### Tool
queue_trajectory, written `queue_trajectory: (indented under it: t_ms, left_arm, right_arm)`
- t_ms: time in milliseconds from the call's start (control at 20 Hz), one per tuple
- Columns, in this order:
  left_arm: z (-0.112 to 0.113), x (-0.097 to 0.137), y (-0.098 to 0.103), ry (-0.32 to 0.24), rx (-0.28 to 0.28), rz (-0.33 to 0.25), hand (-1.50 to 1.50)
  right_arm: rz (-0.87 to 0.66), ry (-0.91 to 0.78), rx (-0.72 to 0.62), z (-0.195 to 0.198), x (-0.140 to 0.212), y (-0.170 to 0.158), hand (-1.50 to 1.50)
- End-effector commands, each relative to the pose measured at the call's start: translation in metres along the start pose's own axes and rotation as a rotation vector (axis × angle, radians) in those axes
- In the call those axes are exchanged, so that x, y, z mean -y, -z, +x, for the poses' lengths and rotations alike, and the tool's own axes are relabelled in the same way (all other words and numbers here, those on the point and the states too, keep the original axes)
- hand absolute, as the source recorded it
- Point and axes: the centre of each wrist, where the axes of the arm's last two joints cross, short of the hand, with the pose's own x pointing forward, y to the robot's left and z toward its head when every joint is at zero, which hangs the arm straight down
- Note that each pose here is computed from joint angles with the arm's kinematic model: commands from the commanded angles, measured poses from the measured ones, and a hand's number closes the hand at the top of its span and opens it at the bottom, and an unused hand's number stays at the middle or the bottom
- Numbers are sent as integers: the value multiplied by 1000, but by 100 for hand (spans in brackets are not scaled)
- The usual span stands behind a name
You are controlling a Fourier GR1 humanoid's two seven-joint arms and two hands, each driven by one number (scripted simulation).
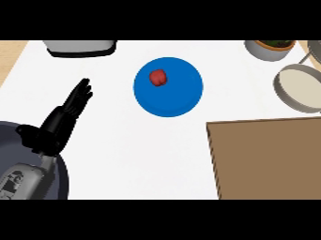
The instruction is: Pick the eggplant from the tray and place it in the tiered basket
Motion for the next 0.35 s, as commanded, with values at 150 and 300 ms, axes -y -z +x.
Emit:
queue_trajectory:
  t_ms: [150,300]
  left_arm:
    - [-45,-7,-34,-30,-152,93,0]
    - [-42,-3,-41,-49,-146,103,0]
  right_arm:
    - [-37,78,18,-13,22,4,-150]
    - [4,45,5,-32,31,5,-150]
